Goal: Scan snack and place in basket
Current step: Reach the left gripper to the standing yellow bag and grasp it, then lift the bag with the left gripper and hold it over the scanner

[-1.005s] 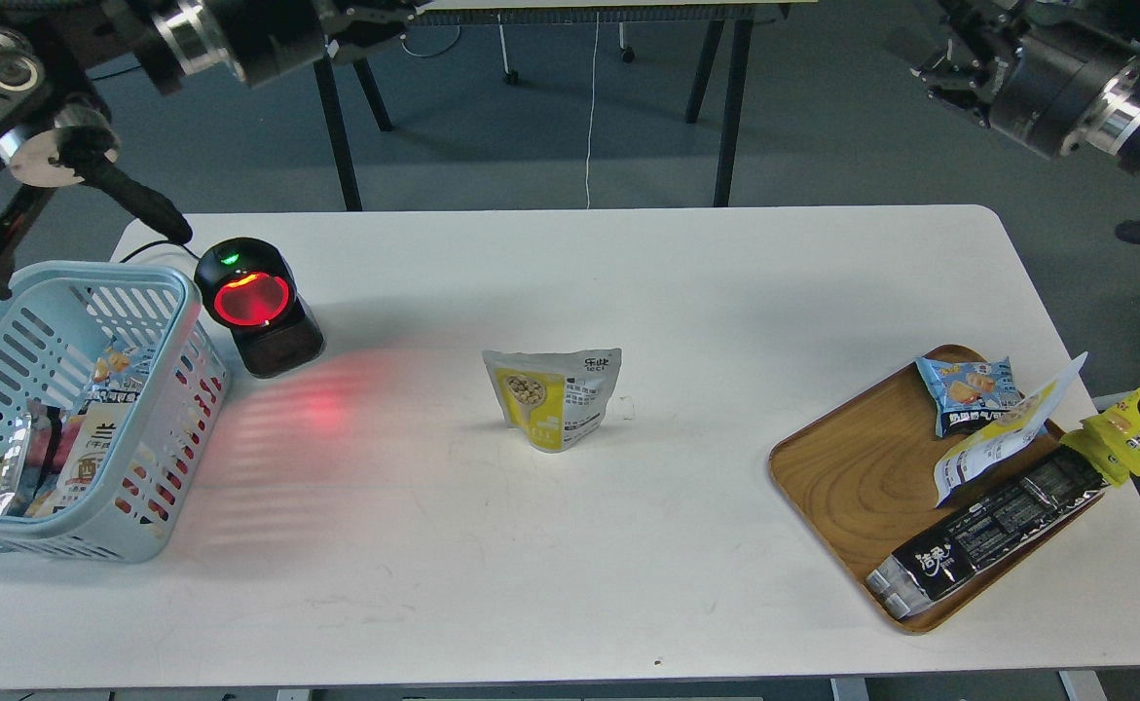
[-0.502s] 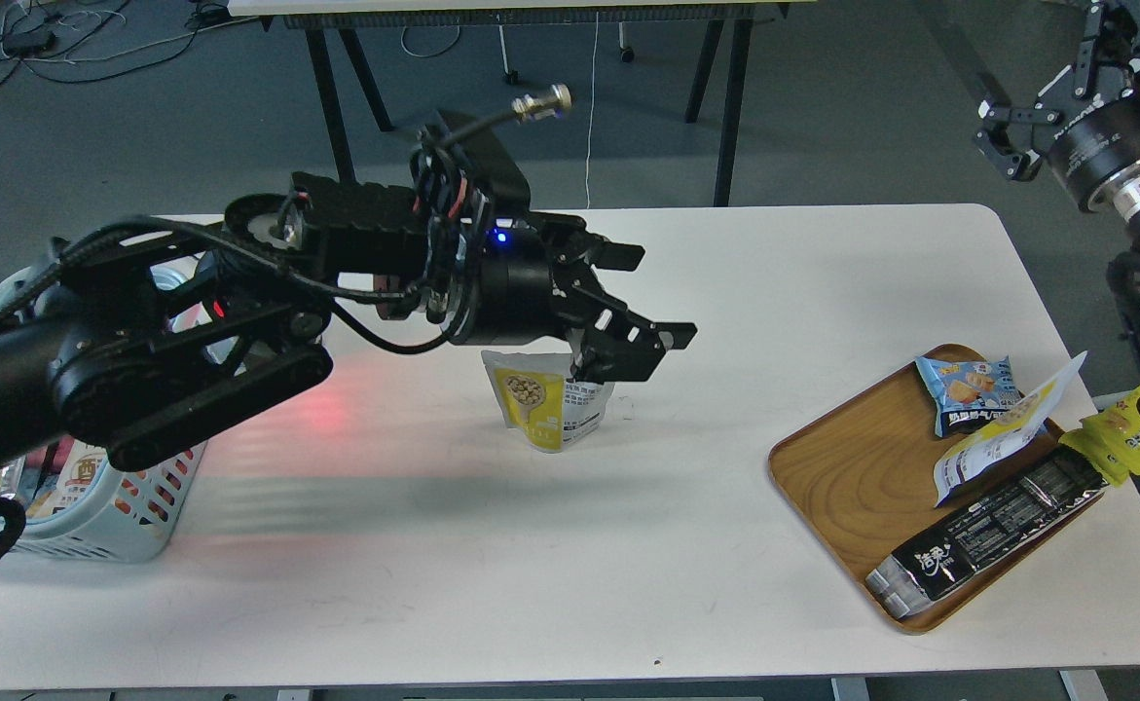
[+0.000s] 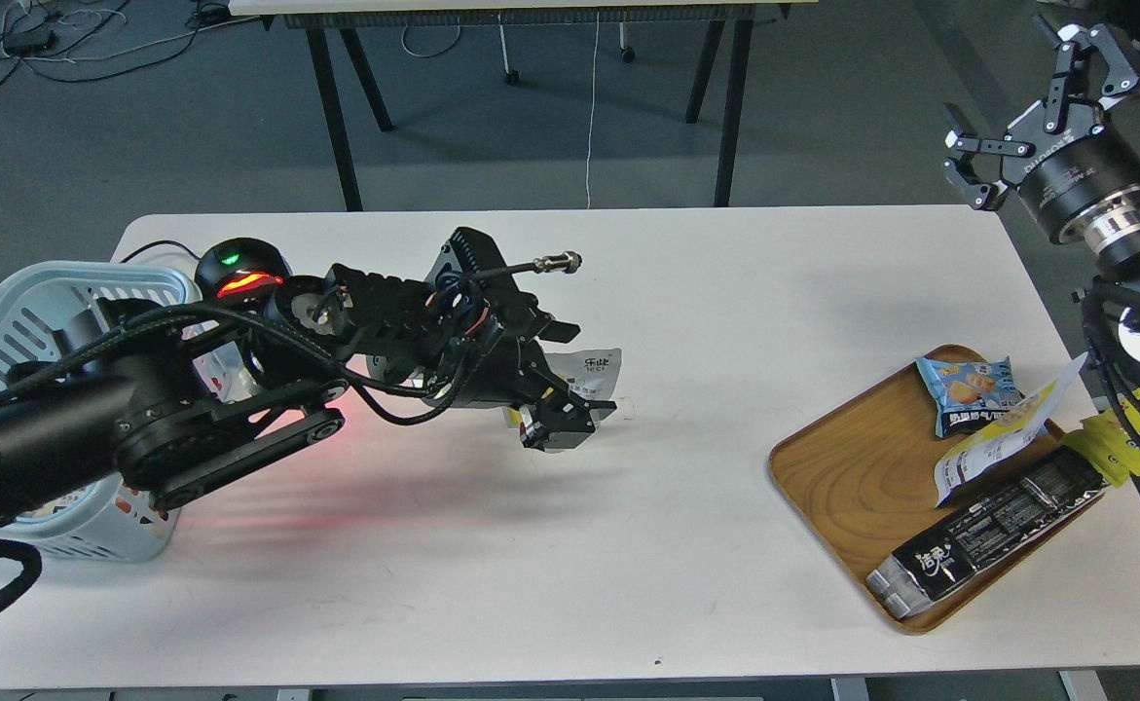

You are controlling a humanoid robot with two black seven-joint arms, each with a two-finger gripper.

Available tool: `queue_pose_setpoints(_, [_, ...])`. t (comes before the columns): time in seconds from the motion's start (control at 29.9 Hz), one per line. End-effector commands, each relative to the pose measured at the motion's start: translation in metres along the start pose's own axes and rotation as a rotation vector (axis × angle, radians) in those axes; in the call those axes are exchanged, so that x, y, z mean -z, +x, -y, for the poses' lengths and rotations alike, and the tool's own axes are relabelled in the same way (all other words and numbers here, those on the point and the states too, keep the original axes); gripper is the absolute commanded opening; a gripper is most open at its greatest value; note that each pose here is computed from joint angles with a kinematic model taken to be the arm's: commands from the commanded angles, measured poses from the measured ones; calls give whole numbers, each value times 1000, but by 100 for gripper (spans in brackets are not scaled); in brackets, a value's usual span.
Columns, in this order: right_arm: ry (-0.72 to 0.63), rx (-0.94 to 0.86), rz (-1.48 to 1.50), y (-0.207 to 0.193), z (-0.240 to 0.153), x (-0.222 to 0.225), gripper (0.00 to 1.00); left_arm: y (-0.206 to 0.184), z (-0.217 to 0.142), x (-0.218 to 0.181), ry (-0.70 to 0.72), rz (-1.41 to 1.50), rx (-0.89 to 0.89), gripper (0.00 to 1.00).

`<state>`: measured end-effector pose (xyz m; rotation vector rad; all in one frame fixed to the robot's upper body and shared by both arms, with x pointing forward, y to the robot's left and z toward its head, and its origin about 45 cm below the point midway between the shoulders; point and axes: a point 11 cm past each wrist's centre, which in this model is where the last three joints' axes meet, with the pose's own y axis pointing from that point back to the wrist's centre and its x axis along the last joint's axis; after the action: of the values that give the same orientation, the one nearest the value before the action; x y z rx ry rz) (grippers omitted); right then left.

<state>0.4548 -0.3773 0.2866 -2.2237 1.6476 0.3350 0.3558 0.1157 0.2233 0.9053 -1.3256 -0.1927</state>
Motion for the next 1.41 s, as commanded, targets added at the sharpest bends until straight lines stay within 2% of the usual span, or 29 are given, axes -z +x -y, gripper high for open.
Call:
queue_pose_setpoints(0.0, [3, 10, 1, -4, 3, 1, 99, -2, -1, 3, 6, -5, 4, 61])
queue_pose_setpoints(0.17, [7, 13, -1, -4, 4, 3, 99, -3, 0, -2, -49, -9, 9, 34])
queue_pose_setpoints(0.33, [7, 16, 0, -5, 5, 4, 99, -10, -1, 4, -54, -25, 24, 27])
queue_pose_setpoints(0.57, [32, 42, -3, -16, 16, 14, 99, -13, -1, 4, -56, -32, 27, 3])
queue_pose_setpoints(0.9, [44, 42, -14, -14, 15, 24, 99, -5, -15, 5, -55, -9, 4, 0])
queue_pose_setpoints(1.07, [66, 55, -22, -7, 4, 46, 99, -2, -48, 14, -35, 20, -18, 0])
queue_pose_setpoints(1.37, [67, 54, -30, -3, -4, 53, 99, -24, -114, 64, 79, -16, 5, 0])
